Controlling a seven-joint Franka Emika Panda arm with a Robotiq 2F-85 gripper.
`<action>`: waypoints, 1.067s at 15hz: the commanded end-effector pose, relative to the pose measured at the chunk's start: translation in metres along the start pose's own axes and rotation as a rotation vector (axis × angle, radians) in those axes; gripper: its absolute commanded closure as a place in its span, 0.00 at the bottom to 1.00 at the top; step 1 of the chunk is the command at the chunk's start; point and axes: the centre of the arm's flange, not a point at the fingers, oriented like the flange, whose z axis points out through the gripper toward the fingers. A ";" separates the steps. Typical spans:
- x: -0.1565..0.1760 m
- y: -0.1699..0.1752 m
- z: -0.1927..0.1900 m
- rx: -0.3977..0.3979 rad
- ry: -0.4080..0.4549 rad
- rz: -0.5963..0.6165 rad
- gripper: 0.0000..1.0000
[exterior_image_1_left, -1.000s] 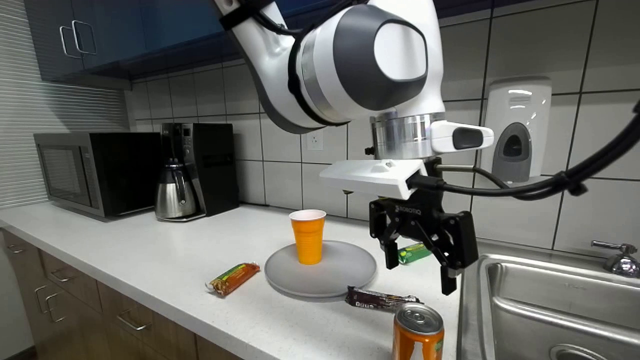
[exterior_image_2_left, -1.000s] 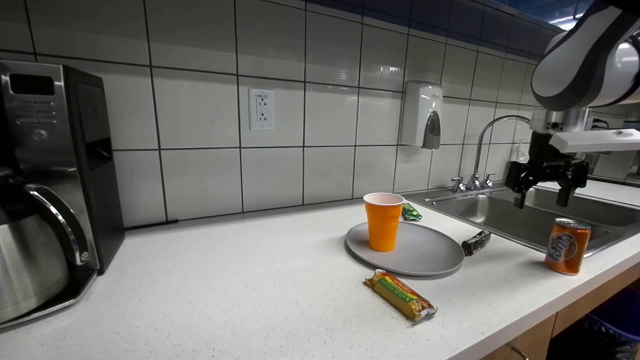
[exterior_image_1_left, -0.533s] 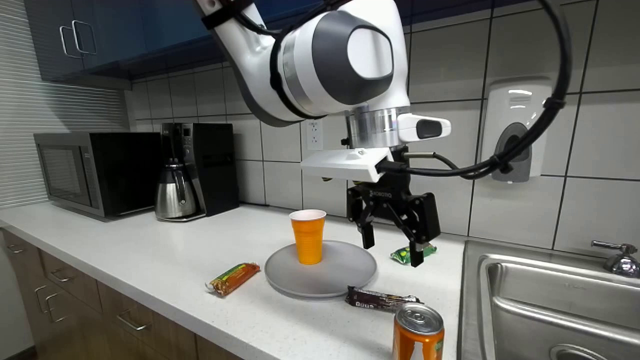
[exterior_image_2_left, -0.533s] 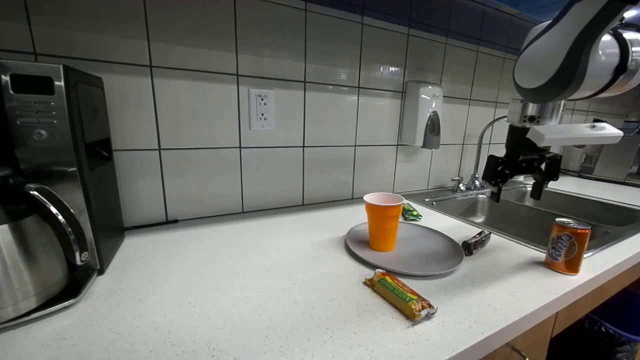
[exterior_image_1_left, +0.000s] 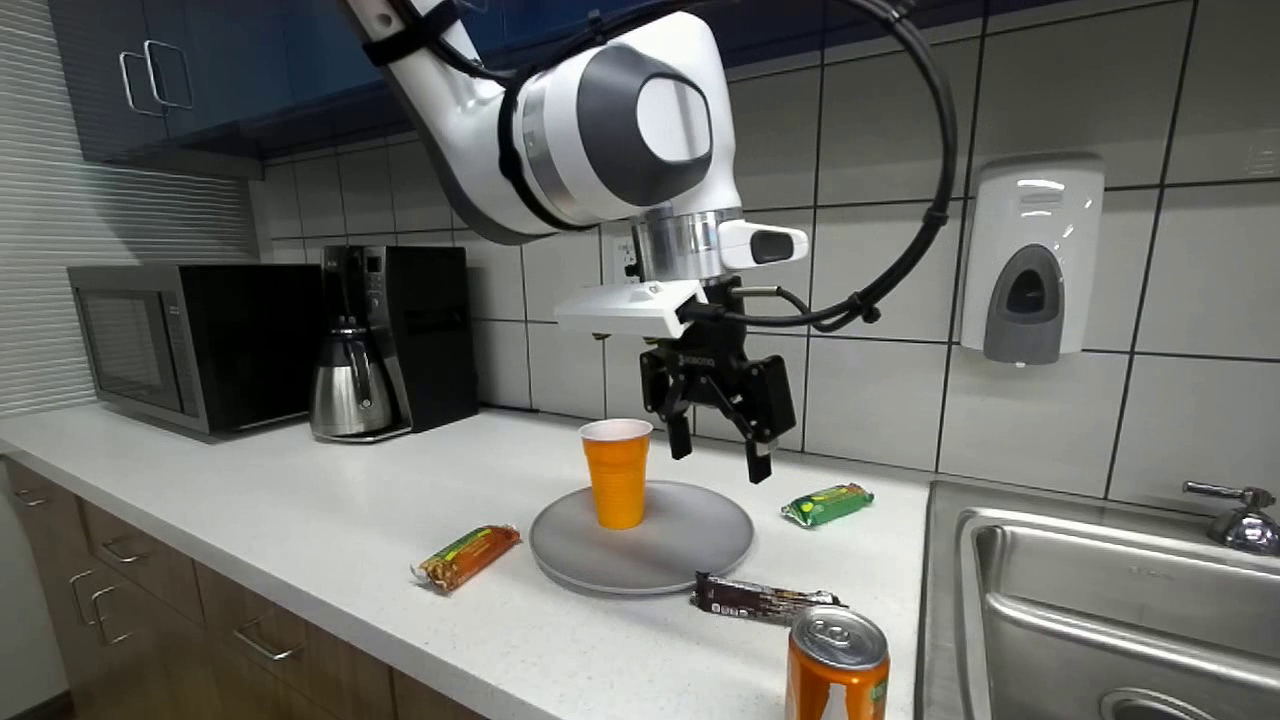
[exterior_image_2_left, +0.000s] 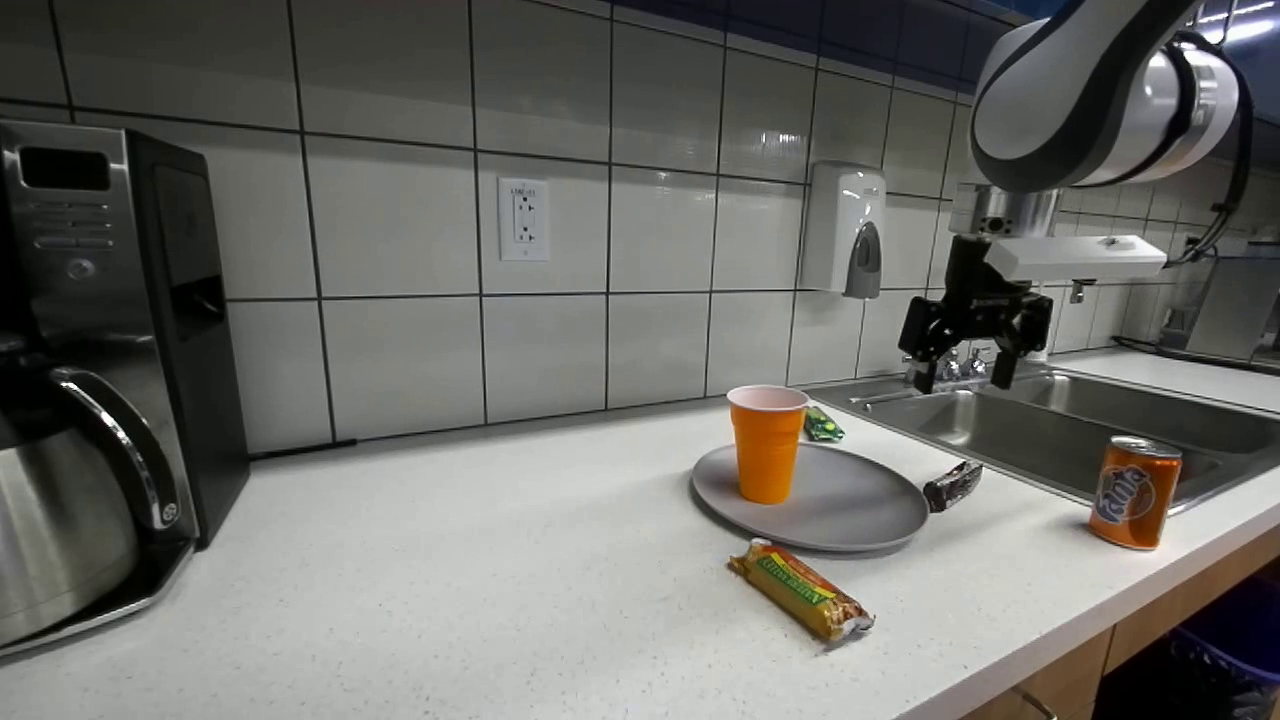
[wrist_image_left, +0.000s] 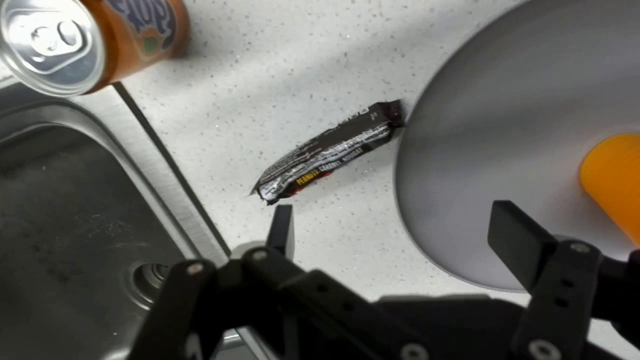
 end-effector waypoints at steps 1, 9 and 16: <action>0.004 -0.030 -0.011 0.004 0.027 0.000 0.00; 0.011 -0.086 -0.017 0.034 0.063 -0.012 0.00; 0.012 -0.123 0.002 0.031 0.087 -0.037 0.00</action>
